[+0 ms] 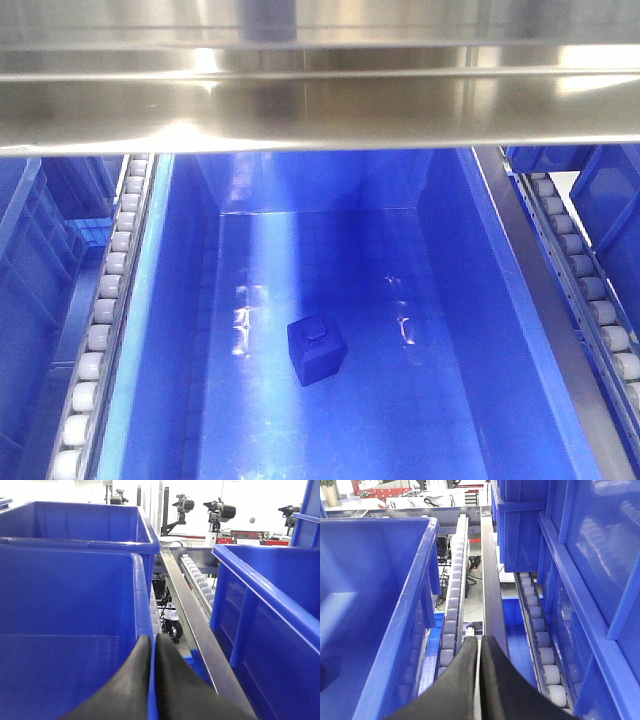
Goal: Pour parts from conveyor to right shelf
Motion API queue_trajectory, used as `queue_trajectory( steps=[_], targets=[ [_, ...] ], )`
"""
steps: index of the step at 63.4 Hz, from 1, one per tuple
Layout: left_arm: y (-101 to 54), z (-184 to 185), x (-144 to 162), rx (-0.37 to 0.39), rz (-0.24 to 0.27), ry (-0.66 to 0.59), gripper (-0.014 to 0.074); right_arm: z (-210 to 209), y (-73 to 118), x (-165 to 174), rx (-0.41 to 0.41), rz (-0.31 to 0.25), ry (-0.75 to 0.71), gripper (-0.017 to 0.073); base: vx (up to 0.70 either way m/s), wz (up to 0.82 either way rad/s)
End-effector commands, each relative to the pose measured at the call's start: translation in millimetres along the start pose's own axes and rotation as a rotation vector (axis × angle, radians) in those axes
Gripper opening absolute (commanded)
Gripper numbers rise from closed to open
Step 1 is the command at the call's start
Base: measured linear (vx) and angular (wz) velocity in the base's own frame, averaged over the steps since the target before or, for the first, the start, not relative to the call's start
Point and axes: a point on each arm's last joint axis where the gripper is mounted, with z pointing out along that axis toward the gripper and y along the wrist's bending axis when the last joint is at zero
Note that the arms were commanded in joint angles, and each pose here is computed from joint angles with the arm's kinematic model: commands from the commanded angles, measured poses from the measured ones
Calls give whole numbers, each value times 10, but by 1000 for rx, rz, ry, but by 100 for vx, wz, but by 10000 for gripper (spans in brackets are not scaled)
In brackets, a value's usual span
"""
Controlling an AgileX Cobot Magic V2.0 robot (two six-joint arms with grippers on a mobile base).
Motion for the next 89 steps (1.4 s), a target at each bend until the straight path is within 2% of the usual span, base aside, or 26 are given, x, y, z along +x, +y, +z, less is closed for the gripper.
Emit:
queue_trajectory(
  steps=[1, 9, 30, 47, 89],
  targets=[
    [1, -1, 28, 2, -12, -58, -6, -28, 5, -117, 1, -4, -87, -9, 0, 0],
    [1, -1, 28, 2, -12, -58, -6, 62, -23, 6, 27, -62, -128, -9, 0, 0],
    [1, -1, 28, 2, -12, -58, -6, 382, -20, 544, -9, -68, -282, -9, 0, 0],
    [1, -1, 28, 2, -12, -58, -6, 376, -18, 527, -14, -44, -301, -9, 0, 0],
    [1, -1, 28, 2, -12, -58, -6, 377, -19, 529, -12, -54, -299, -9, 0, 0]
  ],
)
